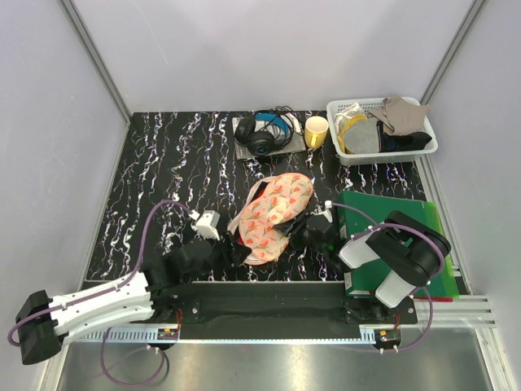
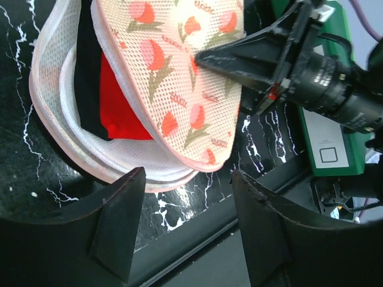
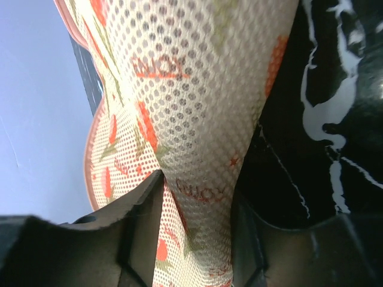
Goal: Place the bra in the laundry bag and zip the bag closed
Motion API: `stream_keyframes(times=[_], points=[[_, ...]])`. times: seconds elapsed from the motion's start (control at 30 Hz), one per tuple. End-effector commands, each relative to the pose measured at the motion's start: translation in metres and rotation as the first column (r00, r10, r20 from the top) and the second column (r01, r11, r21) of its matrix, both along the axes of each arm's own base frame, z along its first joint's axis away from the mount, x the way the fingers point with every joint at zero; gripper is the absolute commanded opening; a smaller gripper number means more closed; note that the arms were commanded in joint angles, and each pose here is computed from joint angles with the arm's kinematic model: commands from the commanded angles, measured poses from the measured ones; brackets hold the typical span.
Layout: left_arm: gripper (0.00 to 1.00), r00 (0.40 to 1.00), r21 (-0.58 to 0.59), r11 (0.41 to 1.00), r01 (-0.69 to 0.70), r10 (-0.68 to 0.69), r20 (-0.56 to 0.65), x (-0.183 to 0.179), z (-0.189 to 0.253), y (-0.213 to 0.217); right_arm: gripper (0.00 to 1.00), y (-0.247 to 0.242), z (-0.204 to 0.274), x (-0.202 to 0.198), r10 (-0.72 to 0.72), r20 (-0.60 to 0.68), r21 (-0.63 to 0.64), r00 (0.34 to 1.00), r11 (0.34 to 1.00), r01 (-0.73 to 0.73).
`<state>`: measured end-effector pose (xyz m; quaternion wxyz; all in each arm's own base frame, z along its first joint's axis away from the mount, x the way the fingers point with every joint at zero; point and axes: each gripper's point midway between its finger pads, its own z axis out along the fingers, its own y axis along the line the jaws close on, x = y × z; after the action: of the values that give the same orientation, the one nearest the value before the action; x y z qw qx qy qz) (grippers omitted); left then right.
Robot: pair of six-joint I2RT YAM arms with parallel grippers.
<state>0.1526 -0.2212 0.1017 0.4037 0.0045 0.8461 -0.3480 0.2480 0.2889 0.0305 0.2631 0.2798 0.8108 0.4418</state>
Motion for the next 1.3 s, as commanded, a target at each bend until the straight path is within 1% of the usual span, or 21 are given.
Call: stream_keyframes(times=[0.0, 0.17, 0.23, 0.33, 0.37, 0.43, 0.47, 0.5, 0.53, 0.57, 0.6, 0.7, 0.73, 0.8, 0.87, 0.9, 0.93, 0.97, 1.07, 1.17, 1.27], points=[[0.65, 0.998, -0.091, 0.996, -0.006, 0.012, 0.06, 0.012, 0.019, -0.017, 0.53, -0.018, -0.012, 0.002, -0.095, -0.019, -0.046, 0.995, 0.994, 0.094], [0.68, 0.995, -0.031, 0.996, -0.081, 0.082, 0.051, 0.028, 0.015, -0.017, 0.55, -0.013, -0.01, -0.002, -0.077, -0.027, -0.008, 0.997, 0.997, 0.077], [0.67, 0.993, 0.004, 0.993, -0.114, 0.114, 0.013, 0.036, 0.003, -0.012, 0.56, -0.011, -0.007, -0.004, -0.068, -0.024, 0.001, 0.997, 0.998, 0.068], [0.6, 0.986, 0.033, 0.987, -0.156, 0.158, -0.059, 0.048, -0.013, -0.001, 0.58, -0.008, -0.005, -0.006, -0.041, -0.019, 0.003, 0.999, 0.999, 0.041], [0.49, 0.984, 0.042, 0.986, -0.164, 0.166, -0.063, 0.051, -0.016, 0.003, 0.62, -0.007, -0.004, -0.007, -0.031, -0.018, 0.002, 0.999, 1.0, 0.031], [0.4, 0.98, 0.043, 0.981, -0.187, 0.189, -0.054, 0.059, -0.016, 0.012, 0.66, -0.003, -0.001, -0.011, 0.01, -0.009, -0.001, 1.0, 1.0, -0.01], [0.36, 0.98, 0.049, 0.98, -0.191, 0.193, -0.044, 0.06, -0.016, 0.015, 0.7, -0.002, -0.002, -0.014, 0.029, -0.013, -0.014, 0.999, 0.999, -0.029], [0.31, 0.977, 0.048, 0.977, -0.207, 0.209, -0.034, 0.064, -0.013, 0.019, 0.73, 0.004, 0.002, -0.016, 0.07, -0.007, -0.009, 0.998, 0.998, -0.07], [0.28, 0.975, 0.036, 0.975, -0.221, 0.222, -0.021, 0.066, -0.009, 0.023, 0.75, 0.007, 0.003, -0.018, 0.117, 0.018, -0.036, 0.993, 0.993, -0.117], [0.25, 0.974, 0.042, 0.973, -0.226, 0.227, -0.015, 0.066, -0.01, 0.026, 0.76, 0.009, 0.005, -0.017, 0.137, 0.034, -0.052, 0.99, 0.989, -0.135], [0.17, 0.971, 0.042, 0.971, -0.236, 0.237, -0.011, 0.068, -0.009, 0.03, 0.77, 0.017, 0.006, -0.025, 0.202, 0.026, -0.05, 0.979, 0.979, -0.2], [0.01, 0.967, 0.091, 0.963, -0.252, 0.255, -0.021, 0.068, -0.017, 0.039, 0.79, 0.021, 0.007, -0.034, 0.277, 0.045, -0.06, 0.96, 0.96, -0.274], [0.0, 0.964, 0.117, 0.958, -0.26, 0.264, -0.025, 0.067, -0.022, 0.044, 0.79, 0.022, 0.008, -0.035, 0.291, 0.053, -0.061, 0.955, 0.956, -0.288], [0.0, 0.963, 0.129, 0.956, -0.265, 0.27, -0.021, 0.068, -0.023, 0.047, 0.79, 0.021, 0.007, -0.04, 0.314, 0.053, -0.064, 0.948, 0.948, -0.311], [0.13, 0.981, 0.095, 0.977, -0.193, 0.194, -0.001, 0.065, -0.014, 0.035, 0.8, 0.019, 0.008, -0.042, 0.313, 0.056, -0.068, 0.948, 0.948, -0.31], [0.26, 0.984, 0.073, 0.982, -0.175, 0.176, 0.003, 0.064, -0.01, 0.032, 0.8, 0.017, 0.007, -0.043, 0.314, 0.055, -0.075, 0.948, 0.948, -0.31], [0.45, 0.989, 0.042, 0.988, -0.149, 0.149, 0.004, 0.061, -0.005, 0.026, 0.8, 0.017, 0.008, -0.042, 0.313, 0.058, -0.076, 0.948, 0.948, -0.309], [0.54, 0.99, 0.027, 0.99, -0.141, 0.141, 0.006, 0.061, -0.002, 0.024, 0.8, 0.016, 0.007, -0.043, 0.316, 0.053, -0.082, 0.947, 0.947, -0.312], [0.61, 0.989, 0.009, 0.989, -0.15, 0.15, 0.015, 0.06, 0.0, 0.026, 0.8, 0.018, 0.011, -0.043, 0.317, 0.057, -0.074, 0.947, 0.947, -0.313], [0.63, 0.991, -0.001, 0.991, -0.132, 0.131, 0.033, 0.061, 0.001, 0.022, 0.8, 0.019, 0.009, -0.044, 0.322, 0.049, -0.068, 0.945, 0.945, -0.319], [0.6, 0.994, 0.019, 0.994, -0.112, 0.112, 0.017, 0.066, -0.003, 0.015, 0.8, 0.021, 0.008, -0.046, 0.328, 0.045, -0.048, 0.944, 0.944, -0.326]])
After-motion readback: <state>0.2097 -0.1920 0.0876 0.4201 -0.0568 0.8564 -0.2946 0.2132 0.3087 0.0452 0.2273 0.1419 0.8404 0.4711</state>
